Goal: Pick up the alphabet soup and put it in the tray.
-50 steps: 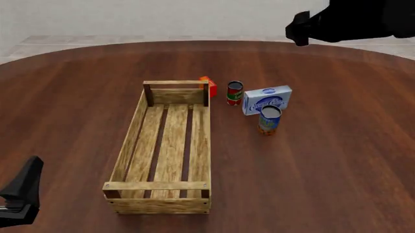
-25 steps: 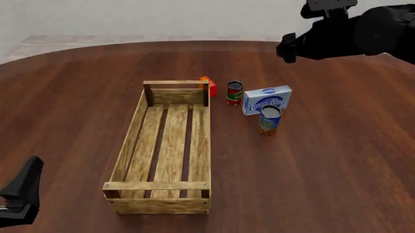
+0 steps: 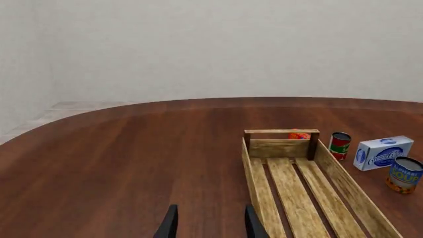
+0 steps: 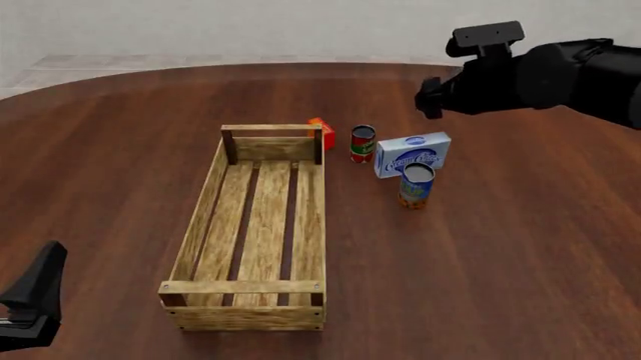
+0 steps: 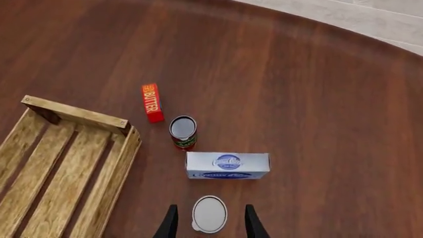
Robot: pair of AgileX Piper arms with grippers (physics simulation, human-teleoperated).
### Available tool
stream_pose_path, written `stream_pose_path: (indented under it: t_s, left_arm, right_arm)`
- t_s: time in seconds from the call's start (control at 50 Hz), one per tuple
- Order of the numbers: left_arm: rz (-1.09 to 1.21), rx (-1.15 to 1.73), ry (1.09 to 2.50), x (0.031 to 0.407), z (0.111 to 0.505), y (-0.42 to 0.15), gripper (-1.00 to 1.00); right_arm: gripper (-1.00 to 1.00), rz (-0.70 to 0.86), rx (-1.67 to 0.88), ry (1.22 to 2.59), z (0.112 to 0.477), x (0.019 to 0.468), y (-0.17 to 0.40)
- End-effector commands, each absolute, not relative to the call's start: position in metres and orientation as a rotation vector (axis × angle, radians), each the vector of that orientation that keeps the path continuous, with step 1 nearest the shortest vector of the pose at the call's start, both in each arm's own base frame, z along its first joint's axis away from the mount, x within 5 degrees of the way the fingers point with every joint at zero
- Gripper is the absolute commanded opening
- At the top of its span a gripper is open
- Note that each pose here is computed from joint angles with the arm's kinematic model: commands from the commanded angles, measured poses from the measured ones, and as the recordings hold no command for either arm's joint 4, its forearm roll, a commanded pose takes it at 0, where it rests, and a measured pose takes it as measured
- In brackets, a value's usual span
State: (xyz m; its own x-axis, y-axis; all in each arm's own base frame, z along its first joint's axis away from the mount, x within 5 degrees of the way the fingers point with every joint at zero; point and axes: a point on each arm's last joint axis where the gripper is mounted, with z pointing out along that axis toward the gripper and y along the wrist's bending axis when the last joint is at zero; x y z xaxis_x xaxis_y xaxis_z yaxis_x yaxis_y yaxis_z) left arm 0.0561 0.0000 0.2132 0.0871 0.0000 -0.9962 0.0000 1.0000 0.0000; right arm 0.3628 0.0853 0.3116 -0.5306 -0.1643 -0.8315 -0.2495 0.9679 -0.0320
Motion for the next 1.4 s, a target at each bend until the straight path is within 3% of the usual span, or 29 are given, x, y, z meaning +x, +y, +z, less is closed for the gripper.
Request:
stream_pose_path:
  t_s: [0.02,1.4]
  left_arm:
    - [0.0,0.0,1.484,0.056,0.213,0.0,1.0]
    - [0.0,0.0,1.484,0.056,0.213,0.0,1.0]
  right_arm:
    - [1.0,0.111,-0.289,2.162,0.297,0.368,0.086]
    - [1.0,0.096,-0.299,2.279,0.226,0.393,0.089]
